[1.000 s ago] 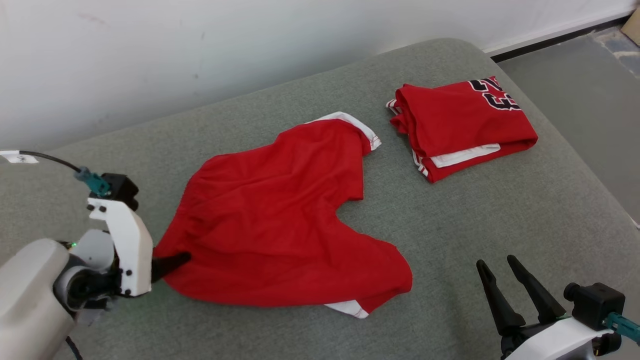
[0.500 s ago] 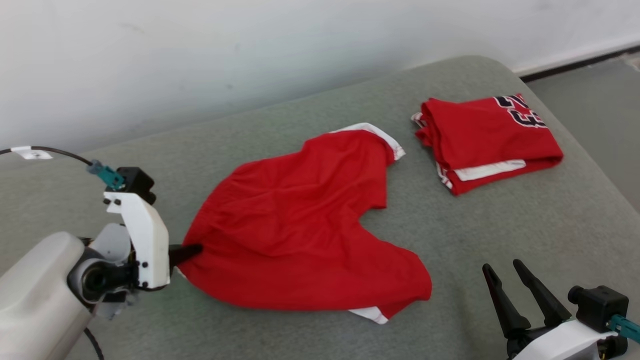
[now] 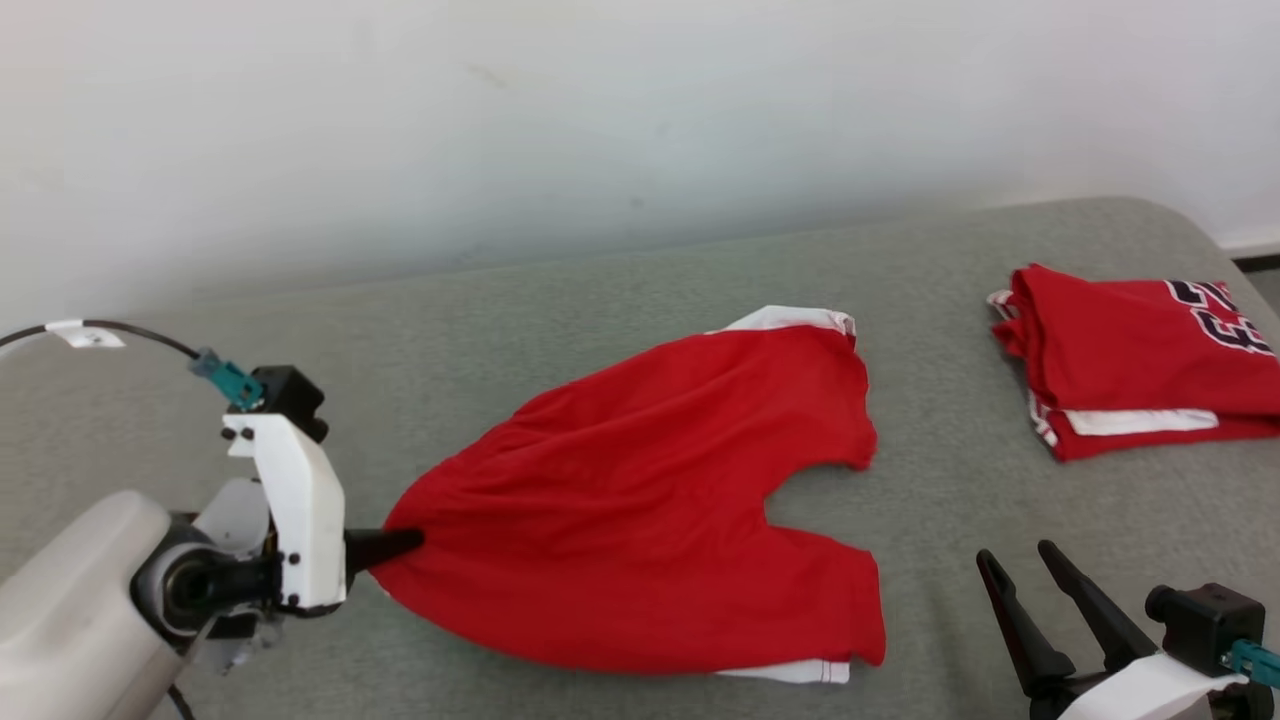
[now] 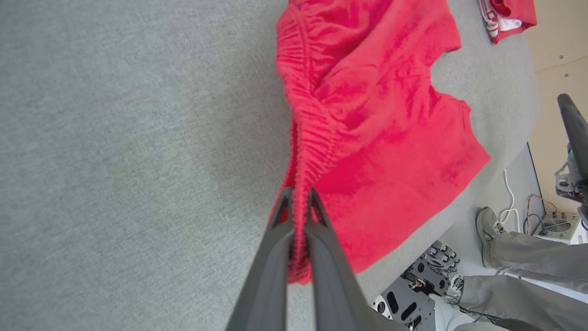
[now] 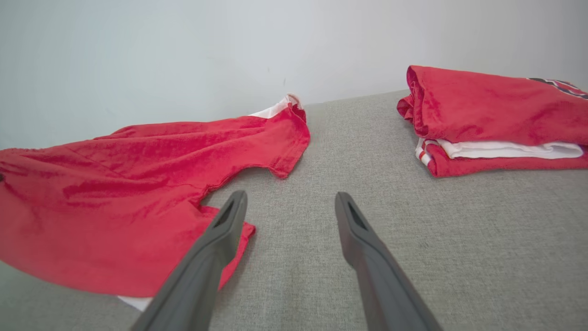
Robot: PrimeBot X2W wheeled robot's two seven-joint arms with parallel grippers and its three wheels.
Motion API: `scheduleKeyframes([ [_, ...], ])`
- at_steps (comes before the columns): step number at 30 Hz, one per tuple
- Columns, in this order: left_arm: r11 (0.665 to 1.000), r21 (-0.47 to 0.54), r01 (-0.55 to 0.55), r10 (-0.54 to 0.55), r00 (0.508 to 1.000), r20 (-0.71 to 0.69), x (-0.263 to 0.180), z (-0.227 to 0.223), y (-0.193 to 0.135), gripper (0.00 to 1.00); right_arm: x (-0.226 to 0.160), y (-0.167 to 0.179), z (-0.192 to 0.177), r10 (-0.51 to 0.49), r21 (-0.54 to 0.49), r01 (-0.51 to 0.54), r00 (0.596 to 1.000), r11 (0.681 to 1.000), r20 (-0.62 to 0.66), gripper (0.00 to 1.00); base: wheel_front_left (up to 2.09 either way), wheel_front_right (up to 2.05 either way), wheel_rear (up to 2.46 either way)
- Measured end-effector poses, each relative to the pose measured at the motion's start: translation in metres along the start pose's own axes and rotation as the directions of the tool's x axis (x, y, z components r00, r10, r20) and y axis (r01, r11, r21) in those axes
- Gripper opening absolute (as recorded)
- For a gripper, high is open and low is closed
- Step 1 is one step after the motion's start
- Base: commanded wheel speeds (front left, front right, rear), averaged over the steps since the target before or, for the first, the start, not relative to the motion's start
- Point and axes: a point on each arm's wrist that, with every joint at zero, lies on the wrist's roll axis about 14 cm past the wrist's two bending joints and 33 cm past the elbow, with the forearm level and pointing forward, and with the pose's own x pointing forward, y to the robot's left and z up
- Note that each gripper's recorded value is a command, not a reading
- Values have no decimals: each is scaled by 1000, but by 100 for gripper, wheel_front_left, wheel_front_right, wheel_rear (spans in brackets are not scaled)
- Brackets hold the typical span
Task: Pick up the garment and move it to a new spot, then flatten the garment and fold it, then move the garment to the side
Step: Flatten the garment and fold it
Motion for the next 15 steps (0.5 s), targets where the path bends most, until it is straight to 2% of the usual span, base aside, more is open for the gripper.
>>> scheduleKeyframes([
  [7, 991, -113, -68, 66, 997, -26, -24, -38, 21, 0, 7, 15, -5, 51, -9, -51, 998, 999, -31, 100, 0, 0, 0],
  [13, 973, -205, -107, 101, 994, -38, -24, -71, 34, 0, 6, 18, -6, 59, -12, -59, 998, 998, -38, 100, 0, 0, 0],
  [14, 970, -216, -110, 105, 994, -33, -23, -74, 35, 35, 6, 18, -5, 58, -13, -59, 998, 998, -37, 100, 0, 0, 0],
  [15, 968, -225, -112, 109, 994, -25, -22, -76, 36, 80, 5, 18, -5, 59, -14, -59, 998, 998, -39, 100, 0, 0, 0],
])
